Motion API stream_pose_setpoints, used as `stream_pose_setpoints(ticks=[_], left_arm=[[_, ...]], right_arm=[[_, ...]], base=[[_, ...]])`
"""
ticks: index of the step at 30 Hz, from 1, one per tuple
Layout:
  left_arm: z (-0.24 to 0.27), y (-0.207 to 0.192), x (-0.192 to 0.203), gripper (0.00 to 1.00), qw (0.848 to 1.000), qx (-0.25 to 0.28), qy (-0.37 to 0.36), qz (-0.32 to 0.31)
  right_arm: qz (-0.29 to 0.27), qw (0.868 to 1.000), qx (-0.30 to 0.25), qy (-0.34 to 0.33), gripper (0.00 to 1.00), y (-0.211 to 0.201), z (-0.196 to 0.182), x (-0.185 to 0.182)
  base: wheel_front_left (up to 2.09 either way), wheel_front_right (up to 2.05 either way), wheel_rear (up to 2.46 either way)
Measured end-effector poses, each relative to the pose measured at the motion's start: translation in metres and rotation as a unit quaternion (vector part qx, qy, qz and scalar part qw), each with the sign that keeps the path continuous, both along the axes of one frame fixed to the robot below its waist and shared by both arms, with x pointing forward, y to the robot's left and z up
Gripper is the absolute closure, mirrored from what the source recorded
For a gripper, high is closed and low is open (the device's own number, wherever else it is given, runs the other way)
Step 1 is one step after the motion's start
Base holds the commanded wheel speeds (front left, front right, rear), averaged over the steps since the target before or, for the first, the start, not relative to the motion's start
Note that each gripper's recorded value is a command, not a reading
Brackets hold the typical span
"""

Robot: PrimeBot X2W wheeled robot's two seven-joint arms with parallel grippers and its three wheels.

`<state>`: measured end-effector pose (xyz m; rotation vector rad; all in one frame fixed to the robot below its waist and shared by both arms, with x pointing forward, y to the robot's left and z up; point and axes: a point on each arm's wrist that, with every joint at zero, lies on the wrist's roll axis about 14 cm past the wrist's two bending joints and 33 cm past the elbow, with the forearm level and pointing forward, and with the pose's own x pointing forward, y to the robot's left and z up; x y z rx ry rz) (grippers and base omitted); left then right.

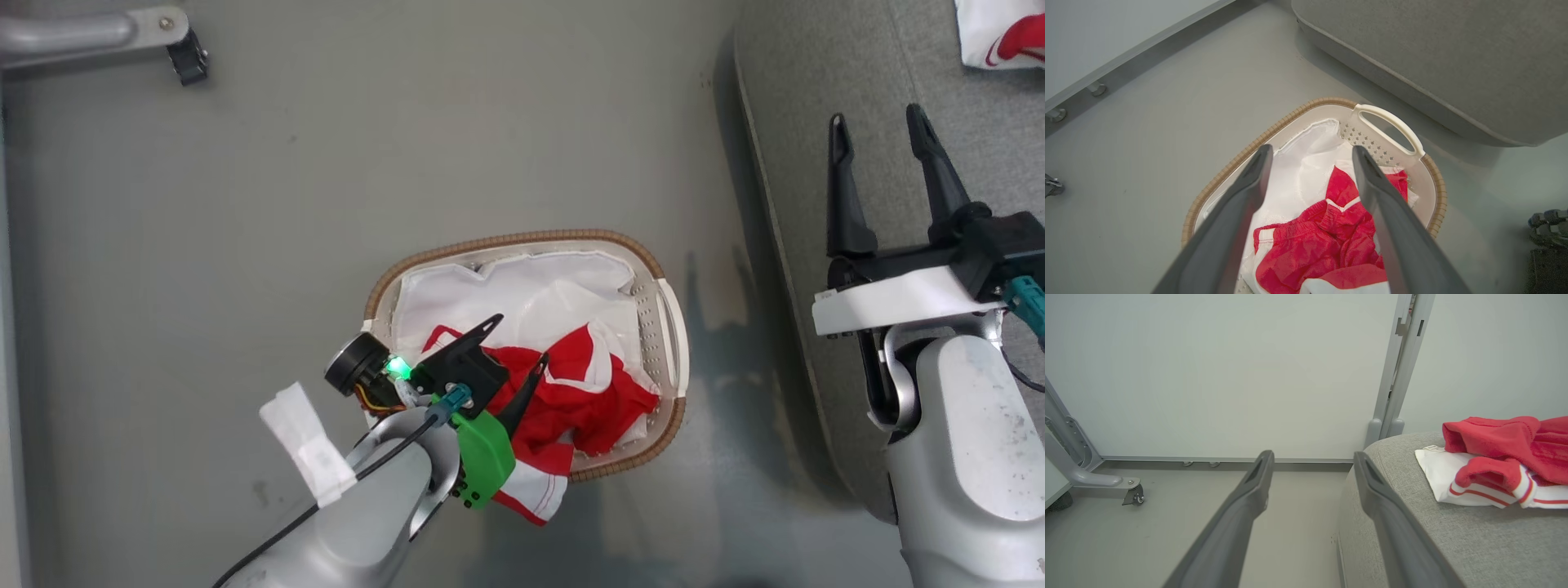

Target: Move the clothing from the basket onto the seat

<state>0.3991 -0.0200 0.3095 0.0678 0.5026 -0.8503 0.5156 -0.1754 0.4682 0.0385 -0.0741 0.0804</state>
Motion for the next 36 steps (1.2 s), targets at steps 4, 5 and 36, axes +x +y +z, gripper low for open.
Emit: stream_pose_setpoints(ticks=[4, 5, 36], left_arm=[[-0.036, -0.014, -0.009, 0.0, 0.997, 0.033, 0.044, -0.057], [-0.045, -0.015, -0.011, 0.0, 0.995, 0.043, 0.052, -0.07], [-0.205, -0.031, -0.044, 0.0, 0.951, 0.129, 0.19, -0.207]], right_arm=[[-0.003, 1.0, -0.004, 0.0, 0.0, -0.004, -0.011, 0.013], [-0.003, 1.0, -0.005, 0.0, 0.0, -0.004, -0.015, 0.016], [-0.003, 0.998, -0.035, 0.047, 0.0, -0.023, -0.1, 0.04]], base=[[0.0, 0.0, 0.0], [0.0, 0.0, 0.0], [0.0, 0.0, 0.0]])
